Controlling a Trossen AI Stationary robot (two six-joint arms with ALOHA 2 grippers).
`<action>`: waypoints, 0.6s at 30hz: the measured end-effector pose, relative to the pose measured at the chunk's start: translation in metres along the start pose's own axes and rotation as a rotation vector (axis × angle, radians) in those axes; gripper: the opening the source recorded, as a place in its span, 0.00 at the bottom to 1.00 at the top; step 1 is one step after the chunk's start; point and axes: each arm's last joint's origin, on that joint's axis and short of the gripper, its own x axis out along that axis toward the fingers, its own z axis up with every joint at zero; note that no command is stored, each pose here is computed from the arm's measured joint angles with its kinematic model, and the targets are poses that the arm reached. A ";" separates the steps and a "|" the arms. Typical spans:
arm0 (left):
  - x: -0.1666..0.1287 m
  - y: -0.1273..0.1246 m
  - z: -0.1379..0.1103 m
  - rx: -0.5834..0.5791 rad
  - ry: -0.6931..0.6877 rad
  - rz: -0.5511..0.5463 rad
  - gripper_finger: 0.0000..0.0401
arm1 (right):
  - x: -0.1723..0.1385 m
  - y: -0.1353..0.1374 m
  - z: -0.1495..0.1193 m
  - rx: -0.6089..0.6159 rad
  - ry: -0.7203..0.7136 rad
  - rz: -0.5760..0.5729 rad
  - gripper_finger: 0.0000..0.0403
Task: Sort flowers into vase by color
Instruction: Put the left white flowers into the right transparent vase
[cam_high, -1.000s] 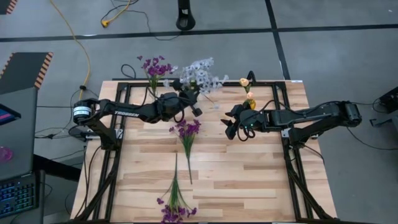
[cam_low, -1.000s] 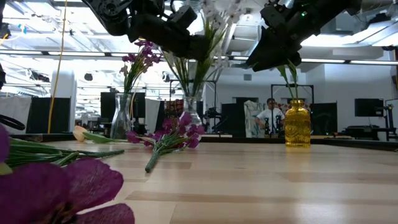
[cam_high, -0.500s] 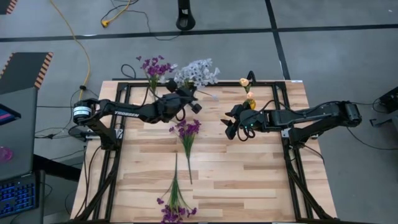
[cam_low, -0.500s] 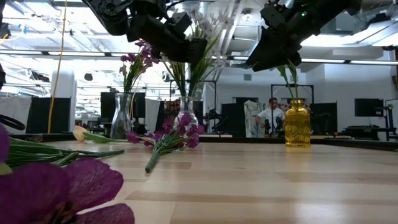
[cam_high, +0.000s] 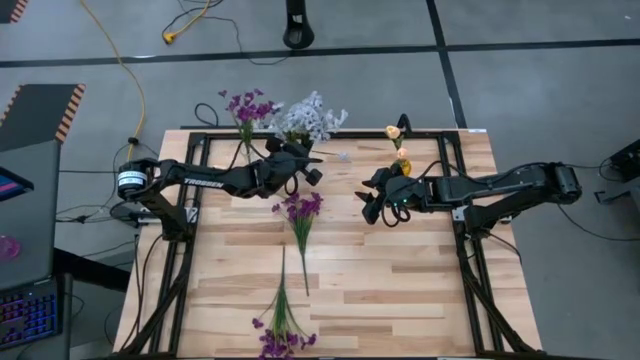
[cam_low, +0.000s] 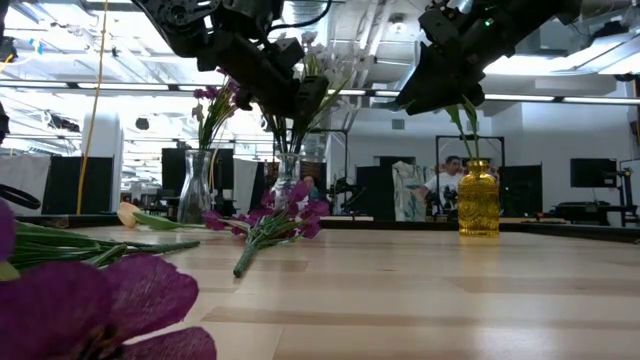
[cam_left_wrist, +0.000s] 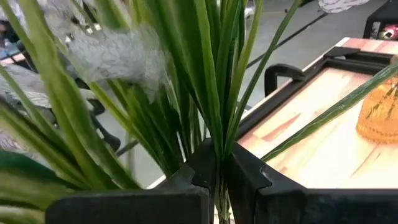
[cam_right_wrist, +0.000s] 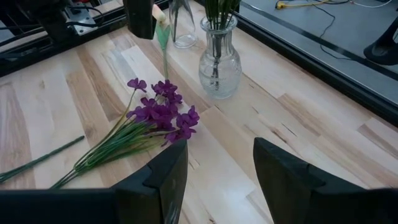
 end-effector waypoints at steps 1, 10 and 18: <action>0.000 0.000 -0.001 0.000 0.007 0.000 0.03 | 0.000 0.000 0.000 0.000 0.000 0.000 0.52; 0.000 0.000 -0.002 -0.038 0.013 -0.002 0.08 | 0.000 0.000 0.000 0.000 0.000 0.000 0.52; 0.000 -0.001 -0.001 -0.031 0.012 -0.030 0.21 | 0.000 0.000 0.000 0.000 0.000 0.000 0.52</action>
